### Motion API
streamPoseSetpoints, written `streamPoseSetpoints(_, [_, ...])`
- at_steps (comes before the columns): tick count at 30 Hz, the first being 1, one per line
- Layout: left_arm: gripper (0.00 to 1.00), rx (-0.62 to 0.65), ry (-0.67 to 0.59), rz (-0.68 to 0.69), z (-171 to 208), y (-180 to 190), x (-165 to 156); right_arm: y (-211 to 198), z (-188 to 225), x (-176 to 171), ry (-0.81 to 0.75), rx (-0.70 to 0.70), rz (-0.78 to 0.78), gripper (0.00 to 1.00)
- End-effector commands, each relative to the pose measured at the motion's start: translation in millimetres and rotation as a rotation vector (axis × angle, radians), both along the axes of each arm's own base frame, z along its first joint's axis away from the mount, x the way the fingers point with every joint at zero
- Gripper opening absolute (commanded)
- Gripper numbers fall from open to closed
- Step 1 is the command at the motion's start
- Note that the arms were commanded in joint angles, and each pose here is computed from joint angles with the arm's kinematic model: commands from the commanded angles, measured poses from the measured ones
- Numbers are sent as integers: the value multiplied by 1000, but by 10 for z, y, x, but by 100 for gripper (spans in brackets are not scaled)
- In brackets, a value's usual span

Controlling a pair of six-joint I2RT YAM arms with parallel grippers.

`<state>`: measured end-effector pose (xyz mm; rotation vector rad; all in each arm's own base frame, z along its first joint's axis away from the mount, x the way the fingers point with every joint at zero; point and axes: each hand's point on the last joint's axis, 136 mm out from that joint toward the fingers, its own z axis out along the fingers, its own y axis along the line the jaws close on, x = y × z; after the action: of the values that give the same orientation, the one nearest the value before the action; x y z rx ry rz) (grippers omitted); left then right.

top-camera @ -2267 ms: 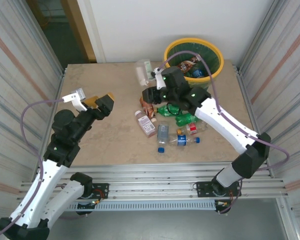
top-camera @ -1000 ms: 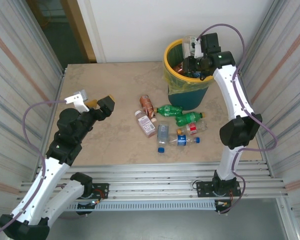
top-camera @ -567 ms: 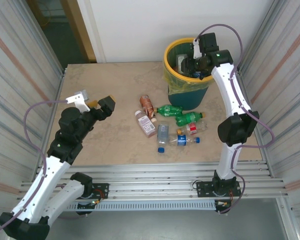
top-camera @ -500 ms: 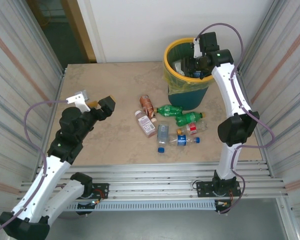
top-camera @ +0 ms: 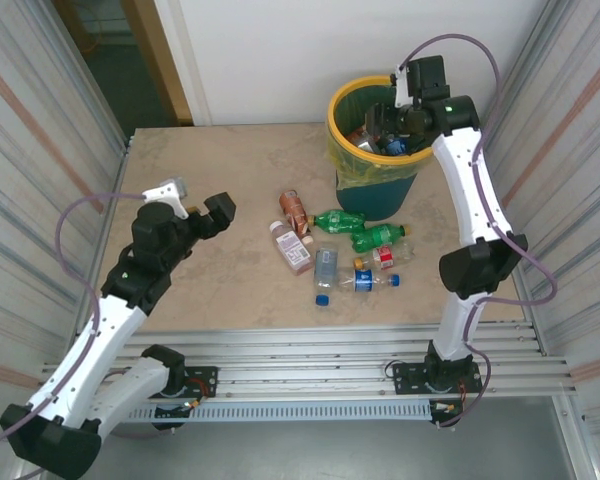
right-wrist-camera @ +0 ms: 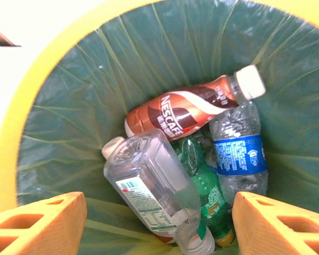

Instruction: Put the plastic bottles in the bin

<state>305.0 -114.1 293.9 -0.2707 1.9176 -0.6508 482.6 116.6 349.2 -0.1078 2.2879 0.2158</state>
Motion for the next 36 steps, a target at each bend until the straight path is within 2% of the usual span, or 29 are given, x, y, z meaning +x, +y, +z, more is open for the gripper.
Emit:
streamPoseSetpoints(1, [99,5,25,-32,15,-110,24,-91,496,-315,-105,-16,-22,76])
streamPoseSetpoints(6, [99,81,129,-30,-223,-314,87,-205,579,-597,-133,-21,-68,84])
streamPoseSetpoints(8, [99,126,171,-34,-342,-417,99,-265,553,-718,-137,-19,-91,98])
streamPoseSetpoints(14, [99,242,288,-62,-738,-778,72,-506,327,-1140,-137,-10,-184,98])
streamPoseSetpoints(23, [99,308,443,-104,-1377,-1178,49,-729,-223,-1654,-59,12,-284,98])
streamPoseSetpoints(36, [99,358,591,-129,-1979,-1550,228,-734,-451,-1823,-27,39,-283,98])
